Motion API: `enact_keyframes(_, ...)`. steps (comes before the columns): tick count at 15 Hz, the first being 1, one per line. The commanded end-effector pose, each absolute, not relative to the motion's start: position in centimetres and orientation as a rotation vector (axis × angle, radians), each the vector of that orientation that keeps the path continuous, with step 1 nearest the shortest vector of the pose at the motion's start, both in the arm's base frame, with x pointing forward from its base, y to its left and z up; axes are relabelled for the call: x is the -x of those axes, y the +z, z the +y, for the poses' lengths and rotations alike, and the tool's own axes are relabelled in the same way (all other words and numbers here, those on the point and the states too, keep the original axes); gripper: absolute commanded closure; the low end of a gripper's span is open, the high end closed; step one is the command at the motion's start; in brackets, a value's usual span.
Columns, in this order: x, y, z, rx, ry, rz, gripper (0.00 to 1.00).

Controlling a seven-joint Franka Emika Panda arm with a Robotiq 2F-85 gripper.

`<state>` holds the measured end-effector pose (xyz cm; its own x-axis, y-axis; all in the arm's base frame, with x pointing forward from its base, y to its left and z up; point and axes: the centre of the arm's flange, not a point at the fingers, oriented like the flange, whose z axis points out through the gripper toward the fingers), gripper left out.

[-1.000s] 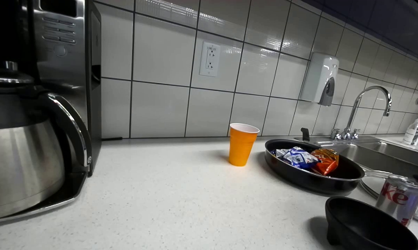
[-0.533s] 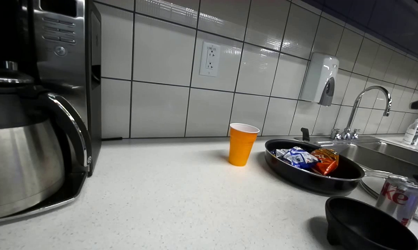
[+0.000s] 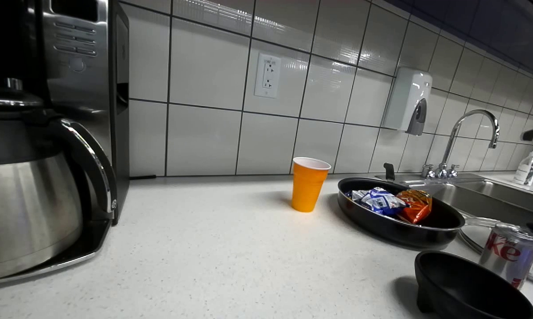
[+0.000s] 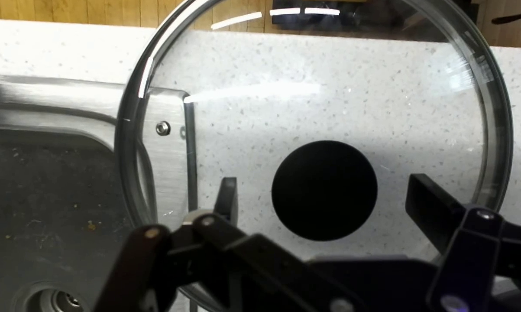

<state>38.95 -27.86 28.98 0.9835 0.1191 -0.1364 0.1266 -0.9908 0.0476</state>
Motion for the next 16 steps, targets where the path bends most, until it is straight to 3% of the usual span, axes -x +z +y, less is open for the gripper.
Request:
enact_keyframes(1, -39.55, 29.17, -28.17, -3.063, -0.184, 0.19, 0.0)
enact_keyframes(16, -39.07, 28.62, -27.68, -3.067, -0.215, 0.196, 0.0)
